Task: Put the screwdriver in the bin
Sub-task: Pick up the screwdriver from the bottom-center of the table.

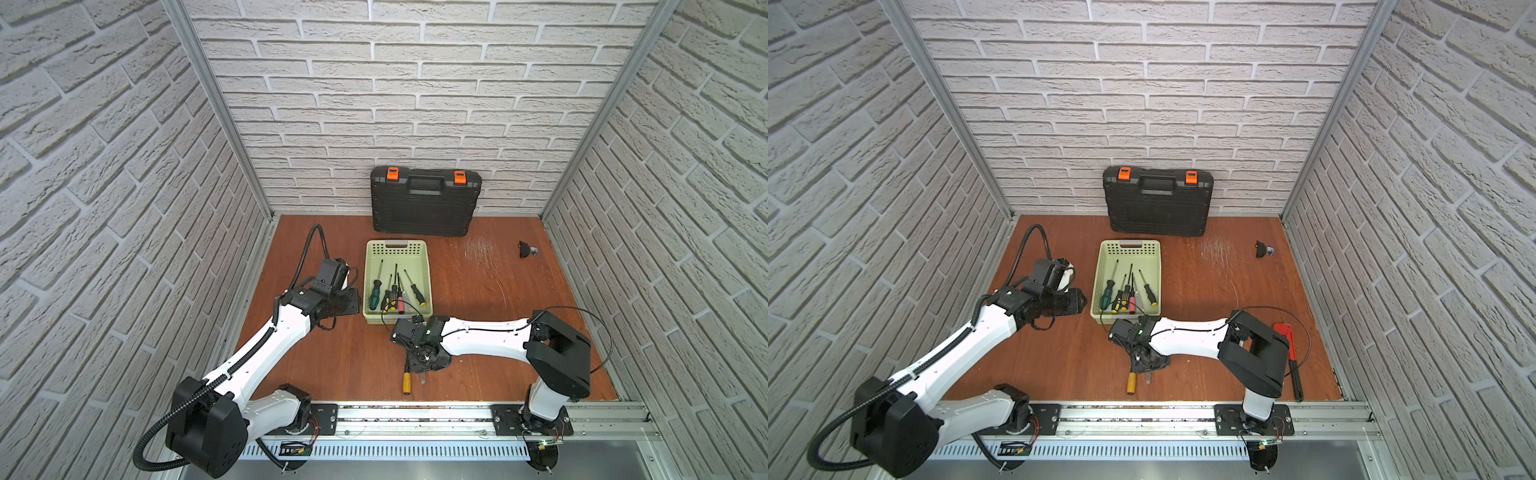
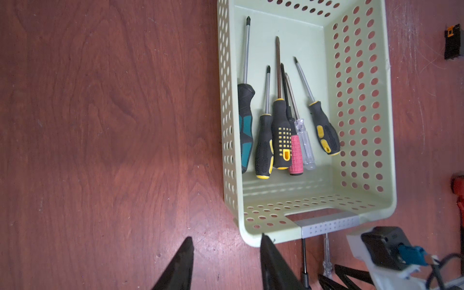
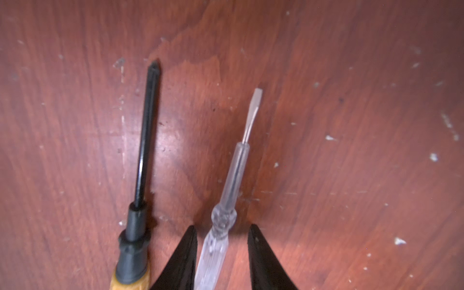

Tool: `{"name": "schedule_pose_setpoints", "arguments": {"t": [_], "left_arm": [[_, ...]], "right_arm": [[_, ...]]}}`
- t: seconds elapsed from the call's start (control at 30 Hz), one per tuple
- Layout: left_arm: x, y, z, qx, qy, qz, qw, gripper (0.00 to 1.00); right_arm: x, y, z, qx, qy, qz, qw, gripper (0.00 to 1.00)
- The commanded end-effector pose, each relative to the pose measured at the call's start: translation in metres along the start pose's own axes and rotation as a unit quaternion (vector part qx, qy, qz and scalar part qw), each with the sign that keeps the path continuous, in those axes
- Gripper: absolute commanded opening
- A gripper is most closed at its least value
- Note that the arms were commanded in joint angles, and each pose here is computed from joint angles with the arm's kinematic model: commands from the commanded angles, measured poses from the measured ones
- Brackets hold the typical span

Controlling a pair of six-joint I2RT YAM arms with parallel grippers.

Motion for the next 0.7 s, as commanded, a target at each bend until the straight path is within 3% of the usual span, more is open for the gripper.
{"name": "schedule_pose_setpoints", "arguments": {"t": [0.0,0.23,0.4,0.67], "left_arm": [[0.005,-0.001,-0.01,-0.007,-0.016,0.0,1.0,0.45],[0.008,0.002,-0.012,-0.004,-0.025,-0.012,1.0,0.45],[0.006,0.0,-0.016,-0.005,-0.023,-0.012,1.0,0.45],[0.0,0.0,-0.018,0.03,-0.024,-0.013,0.999,0.45]], "right_arm": [[0.001,0.007,-0.001,0.009,-0.001,-0.01,1.0,0.35],[-0.003,0.008,0.0,0.009,0.007,-0.013,1.0,0.23],[-0.004,0.003,0.007,-0.003,0.011,-0.026,1.0,0.07],[0.012,-0.012,0.019,0.019,0.009,-0.043,0.999,0.06]]}}
Point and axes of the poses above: each gripper's point midway between its finger pads, its own x axis back along the fingers, its own y axis along the line the jaws close on, z = x × y, the point moved 6 cm from there along x, back along the fingers, and after that the axes turned 3 degrees about -x, right-handed, at the moved point
